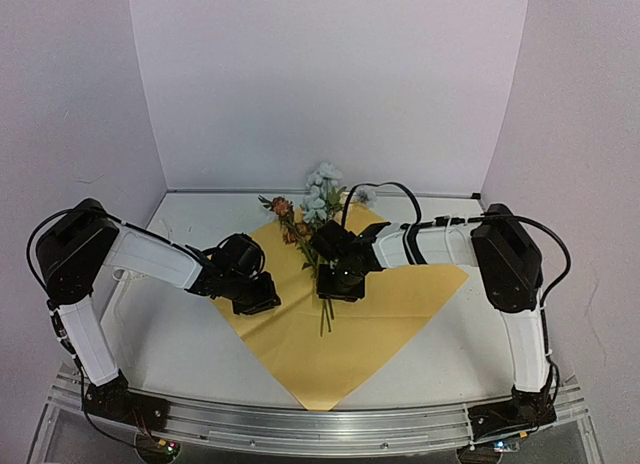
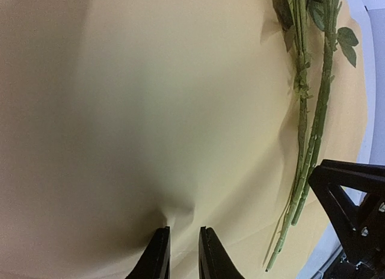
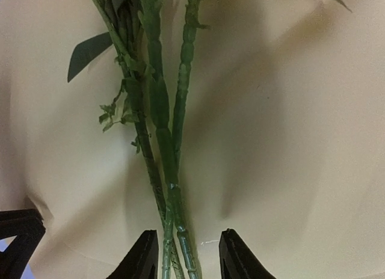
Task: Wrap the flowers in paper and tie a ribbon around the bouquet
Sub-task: Adjust the fake flower on the flattened wrapping paper.
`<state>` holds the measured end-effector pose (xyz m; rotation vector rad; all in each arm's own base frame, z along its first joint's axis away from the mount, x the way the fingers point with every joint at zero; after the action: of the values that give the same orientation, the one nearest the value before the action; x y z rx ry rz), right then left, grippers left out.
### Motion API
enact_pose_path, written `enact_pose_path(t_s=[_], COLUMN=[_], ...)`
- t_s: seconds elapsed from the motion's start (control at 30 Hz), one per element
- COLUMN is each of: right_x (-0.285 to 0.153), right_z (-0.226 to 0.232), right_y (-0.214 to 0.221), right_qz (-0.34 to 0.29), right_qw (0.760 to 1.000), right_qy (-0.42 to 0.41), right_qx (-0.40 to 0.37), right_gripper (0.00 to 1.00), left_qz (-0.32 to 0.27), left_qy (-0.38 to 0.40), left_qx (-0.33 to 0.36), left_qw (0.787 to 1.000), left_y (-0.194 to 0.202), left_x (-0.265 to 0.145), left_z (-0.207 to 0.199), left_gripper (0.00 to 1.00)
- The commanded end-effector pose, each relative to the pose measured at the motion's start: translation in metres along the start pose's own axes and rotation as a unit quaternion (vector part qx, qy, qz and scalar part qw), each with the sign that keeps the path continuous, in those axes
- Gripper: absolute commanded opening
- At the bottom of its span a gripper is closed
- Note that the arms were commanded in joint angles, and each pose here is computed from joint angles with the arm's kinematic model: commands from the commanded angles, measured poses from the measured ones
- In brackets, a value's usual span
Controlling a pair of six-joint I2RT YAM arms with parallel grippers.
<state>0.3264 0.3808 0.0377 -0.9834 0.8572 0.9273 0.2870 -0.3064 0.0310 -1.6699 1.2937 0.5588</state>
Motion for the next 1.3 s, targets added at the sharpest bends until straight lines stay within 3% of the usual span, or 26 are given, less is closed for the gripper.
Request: enact_pose_path(t_s=[0.0, 0.27, 0.47, 0.63, 0.87, 1.1, 1.27], right_x=[0.001, 0.018, 0.025, 0.013, 0.003, 0.009, 0.003], right_z=[0.006, 0.001, -0.007, -0.005, 0.012, 0.024, 0.024], right_y=[0.005, 0.014, 0.013, -0.017, -0.05, -0.051, -0.046], right_qz=[-0.018, 0.002, 0.003, -0.026, -0.049, -0.036, -0.029], right_qw=[0.999, 0.996, 0.995, 0.996, 0.997, 0.999, 0.999], right_qy=[0.034, 0.078, 0.094, 0.086, 0.055, 0.028, 0.01], right_qx=[-0.023, -0.033, -0.011, 0.003, 0.014, 0.023, 0.026], right_gripper=[0.38, 0.32, 0.09, 0.01, 0.0, 0.02, 0.21], left_qz=[0.001, 0.015, 0.02, 0.024, 0.026, 0.027, 0.028], left_qy=[0.015, 0.008, 0.005, 0.003, -0.004, -0.005, -0.004], left_qx=[-0.003, -0.009, -0.016, -0.023, -0.028, -0.03, -0.031], left_qw=[1.0, 1.0, 1.0, 0.999, 0.999, 0.999, 0.999], left_y=[0.003, 0.013, 0.017, 0.022, 0.025, 0.025, 0.024], left_x=[0.005, 0.008, 0.006, 0.005, 0.004, 0.005, 0.006], left_z=[-0.001, 0.009, 0.017, 0.024, 0.031, 0.03, 0.03], left_gripper=[0.19, 0.15, 0.14, 0.12, 0.12, 0.11, 0.11])
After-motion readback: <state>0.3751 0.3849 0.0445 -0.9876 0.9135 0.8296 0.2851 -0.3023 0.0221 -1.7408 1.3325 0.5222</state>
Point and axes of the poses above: each gripper's point midway between its finger pads, its own x axis out along the fingers, its own z axis along the line the jaws close on, y = z × x, the point moved 1 cm from there along -x, back along the fingers, and after that the axes turned 14 degrees about x, right-handed, at the moved point
